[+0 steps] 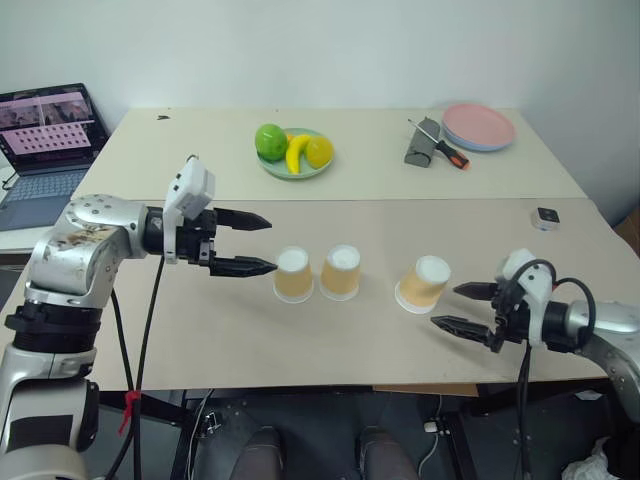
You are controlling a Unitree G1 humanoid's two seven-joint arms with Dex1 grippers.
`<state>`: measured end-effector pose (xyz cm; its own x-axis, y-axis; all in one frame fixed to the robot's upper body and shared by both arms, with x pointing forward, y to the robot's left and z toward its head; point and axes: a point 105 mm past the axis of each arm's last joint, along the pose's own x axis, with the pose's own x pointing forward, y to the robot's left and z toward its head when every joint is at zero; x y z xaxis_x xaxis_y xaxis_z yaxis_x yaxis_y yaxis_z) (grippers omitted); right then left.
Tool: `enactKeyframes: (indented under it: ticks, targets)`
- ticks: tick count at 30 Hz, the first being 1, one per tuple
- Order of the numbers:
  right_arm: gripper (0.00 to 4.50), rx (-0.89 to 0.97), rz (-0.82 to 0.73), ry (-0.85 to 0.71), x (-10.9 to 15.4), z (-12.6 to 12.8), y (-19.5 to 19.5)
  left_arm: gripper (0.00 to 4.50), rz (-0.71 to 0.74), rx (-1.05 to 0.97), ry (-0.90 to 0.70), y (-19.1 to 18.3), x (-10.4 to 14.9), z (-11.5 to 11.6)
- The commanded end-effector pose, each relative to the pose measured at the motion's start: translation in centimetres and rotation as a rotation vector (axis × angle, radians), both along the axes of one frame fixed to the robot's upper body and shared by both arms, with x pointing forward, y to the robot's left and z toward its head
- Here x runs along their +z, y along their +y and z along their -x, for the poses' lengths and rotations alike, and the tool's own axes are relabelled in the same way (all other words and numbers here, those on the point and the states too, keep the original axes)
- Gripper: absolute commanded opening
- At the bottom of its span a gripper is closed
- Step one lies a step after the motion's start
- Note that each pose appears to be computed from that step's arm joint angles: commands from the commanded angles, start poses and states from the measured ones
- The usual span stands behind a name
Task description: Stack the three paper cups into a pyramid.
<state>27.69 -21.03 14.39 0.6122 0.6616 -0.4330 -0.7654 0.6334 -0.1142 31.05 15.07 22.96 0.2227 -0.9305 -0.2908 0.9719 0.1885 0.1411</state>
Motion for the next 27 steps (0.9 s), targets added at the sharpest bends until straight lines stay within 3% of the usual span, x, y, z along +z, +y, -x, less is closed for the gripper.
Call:
enactKeyframes:
  ticks: [1,15,27]
  targets:
    - [4.50,0.015,-0.023,-0.070,1.4,-0.6,0.3,4.46,-0.002,-0.007,-0.056,-0.1,1.4,0.1]
    - [4.50,-0.036,0.006,-0.133,1.2,-3.8,0.3,4.46,0.007,-0.012,-0.055,-0.6,1.2,0.3]
    - [4.50,0.014,-0.026,-0.183,2.6,-4.8,2.1,4.46,0.005,0.011,-0.060,-0.4,1.0,-0.1]
